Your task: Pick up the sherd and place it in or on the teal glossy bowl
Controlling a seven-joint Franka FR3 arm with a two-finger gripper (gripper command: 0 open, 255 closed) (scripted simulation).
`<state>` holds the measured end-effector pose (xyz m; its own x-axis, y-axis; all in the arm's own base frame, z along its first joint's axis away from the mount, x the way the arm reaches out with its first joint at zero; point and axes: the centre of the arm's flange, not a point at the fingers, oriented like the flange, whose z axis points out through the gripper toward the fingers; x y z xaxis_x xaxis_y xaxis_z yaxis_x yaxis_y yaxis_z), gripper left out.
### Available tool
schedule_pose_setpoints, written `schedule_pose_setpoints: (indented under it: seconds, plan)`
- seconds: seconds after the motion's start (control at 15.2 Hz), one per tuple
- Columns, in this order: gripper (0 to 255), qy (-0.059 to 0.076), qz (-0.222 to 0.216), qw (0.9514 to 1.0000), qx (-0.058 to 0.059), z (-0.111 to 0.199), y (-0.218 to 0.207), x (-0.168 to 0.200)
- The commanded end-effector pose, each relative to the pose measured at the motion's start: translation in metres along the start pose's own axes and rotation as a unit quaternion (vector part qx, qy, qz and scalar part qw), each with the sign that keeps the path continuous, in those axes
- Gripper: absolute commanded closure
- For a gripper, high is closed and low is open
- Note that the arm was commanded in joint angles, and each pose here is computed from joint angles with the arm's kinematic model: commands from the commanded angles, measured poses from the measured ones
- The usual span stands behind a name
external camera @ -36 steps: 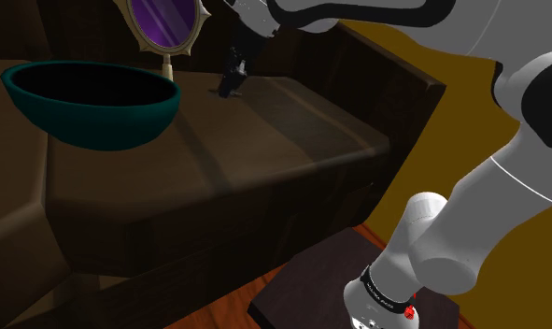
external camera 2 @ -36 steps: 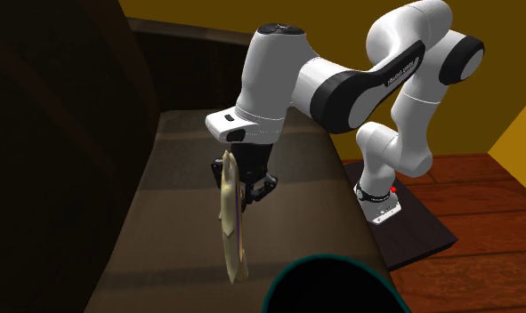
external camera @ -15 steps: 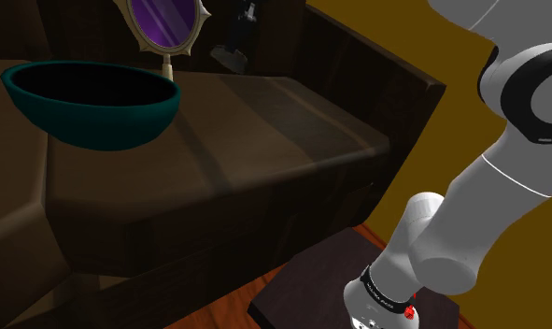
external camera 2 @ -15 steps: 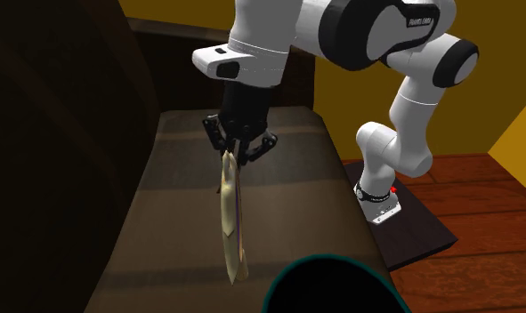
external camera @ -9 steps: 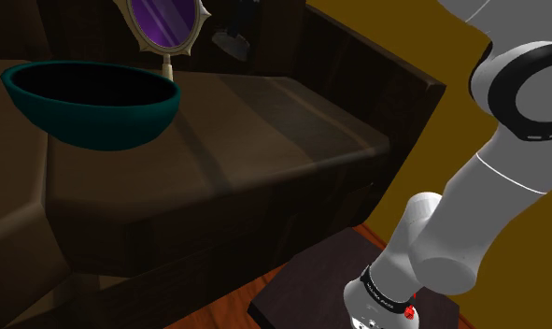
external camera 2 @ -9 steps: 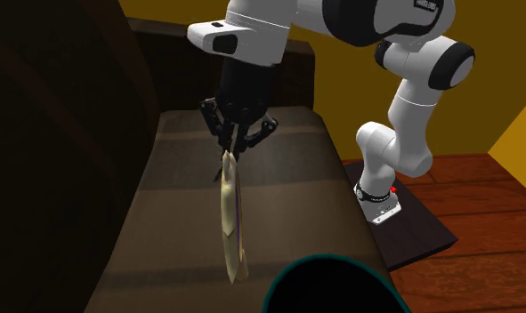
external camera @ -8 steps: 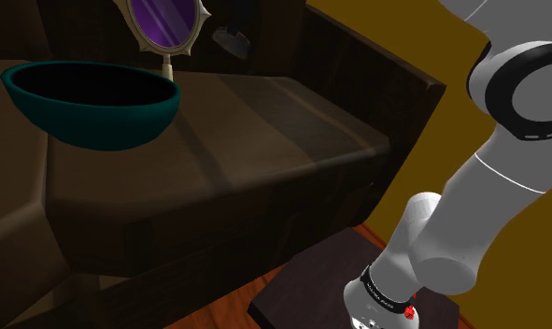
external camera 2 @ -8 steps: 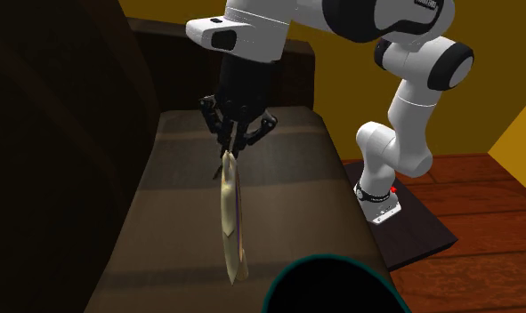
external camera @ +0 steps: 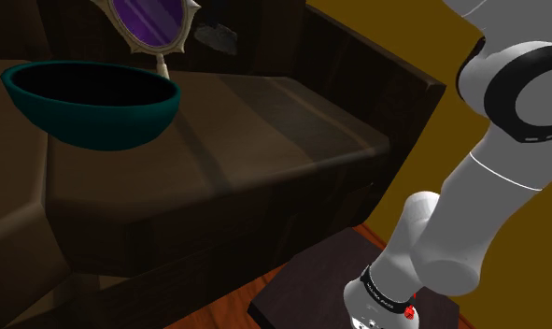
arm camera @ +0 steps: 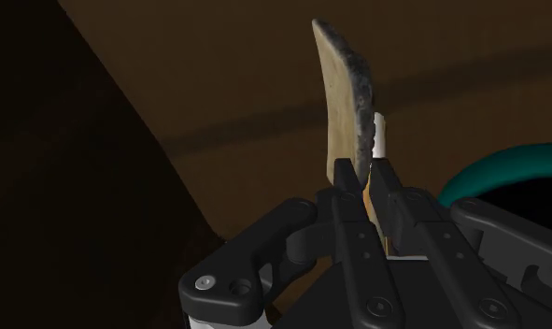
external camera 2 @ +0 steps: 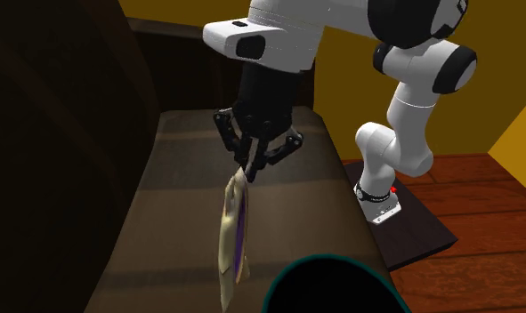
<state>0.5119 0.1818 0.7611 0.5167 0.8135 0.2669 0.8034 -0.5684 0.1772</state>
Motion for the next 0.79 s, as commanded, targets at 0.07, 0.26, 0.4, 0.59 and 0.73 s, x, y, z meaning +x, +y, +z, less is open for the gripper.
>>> schedule_pose_setpoints:
  seconds: [0.07,0.26,0.4,0.59,0.73]
  plan:
    - [255,0.000,0.001,1.0000,0.000,0.005,-0.028,0.028]
    - [255,0.000,0.001,1.0000,0.000,0.008,-0.056,0.055]
    - [255,0.000,0.001,1.0000,0.000,0.011,-0.075,0.074]
    - [255,0.000,0.001,1.0000,0.000,0.014,-0.103,0.101]
    - [255,0.000,0.001,1.0000,0.000,0.017,-0.121,0.120]
